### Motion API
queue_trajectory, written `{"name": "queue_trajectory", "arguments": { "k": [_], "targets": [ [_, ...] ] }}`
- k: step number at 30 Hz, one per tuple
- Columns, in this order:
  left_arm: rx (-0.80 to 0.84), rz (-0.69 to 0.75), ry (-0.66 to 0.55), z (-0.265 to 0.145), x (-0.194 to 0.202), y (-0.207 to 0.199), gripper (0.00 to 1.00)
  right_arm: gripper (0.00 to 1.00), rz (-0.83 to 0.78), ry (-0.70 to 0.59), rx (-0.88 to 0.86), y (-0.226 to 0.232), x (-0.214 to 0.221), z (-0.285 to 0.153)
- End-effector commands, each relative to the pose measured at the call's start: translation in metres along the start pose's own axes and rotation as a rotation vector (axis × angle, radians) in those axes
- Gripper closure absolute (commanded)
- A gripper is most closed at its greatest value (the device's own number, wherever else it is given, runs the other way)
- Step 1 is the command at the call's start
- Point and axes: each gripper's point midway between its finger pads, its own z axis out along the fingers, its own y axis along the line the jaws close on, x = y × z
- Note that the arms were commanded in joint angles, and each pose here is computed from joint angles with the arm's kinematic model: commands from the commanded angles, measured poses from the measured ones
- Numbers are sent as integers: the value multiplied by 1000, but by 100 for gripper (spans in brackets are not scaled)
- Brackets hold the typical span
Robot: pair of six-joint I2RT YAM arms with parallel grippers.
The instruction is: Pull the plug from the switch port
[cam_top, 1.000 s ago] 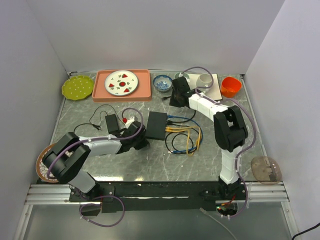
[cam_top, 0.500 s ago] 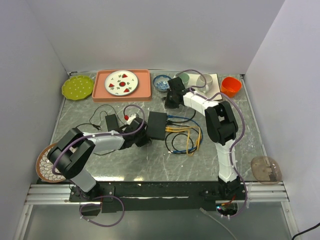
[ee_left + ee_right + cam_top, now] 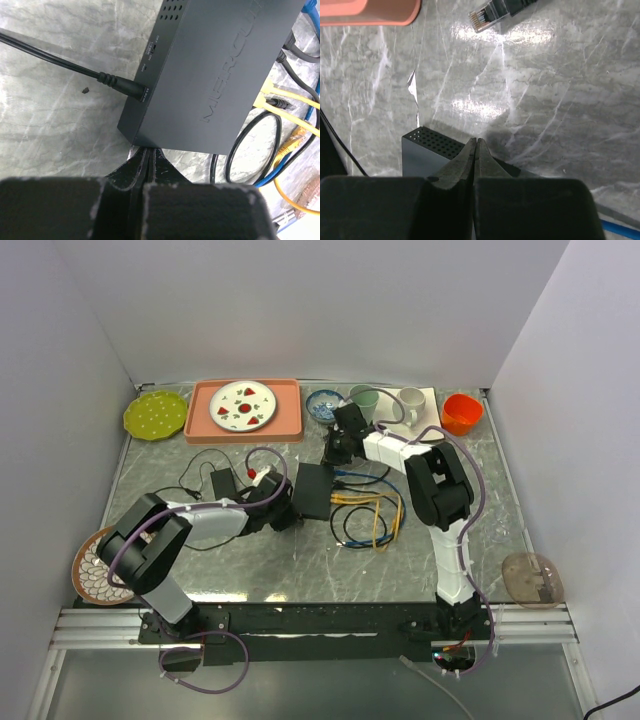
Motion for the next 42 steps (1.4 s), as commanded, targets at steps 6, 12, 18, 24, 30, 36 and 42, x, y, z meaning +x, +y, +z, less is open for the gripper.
{"name": "queue_trajectory", "arguments": {
  "k": [6, 12, 18, 24, 30, 36, 42],
  "targets": [
    [-114, -3, 49, 11, 9, 28, 98, 100, -24, 55, -24, 4, 45, -21],
    [-109, -25, 34, 10, -3, 26, 96, 100, -37, 88, -11, -1, 79, -35],
    [-107, -73, 31, 11, -13, 30, 95, 100, -16, 123, -12, -1, 110, -48],
    [-103, -94, 35, 20, -21, 23, 94, 100, 15, 150, -78, 16, 134, -57],
    [-89, -98, 12, 25, -39, 9, 91, 100, -14, 204, -102, 32, 166, -60],
    [-89, -138, -4, 29, -58, 12, 90, 100, -14, 235, -112, 32, 185, -60],
    [-123, -183, -33, 31, -81, 28, 89, 100, -10, 230, -90, 24, 189, -64]
  ]
}}
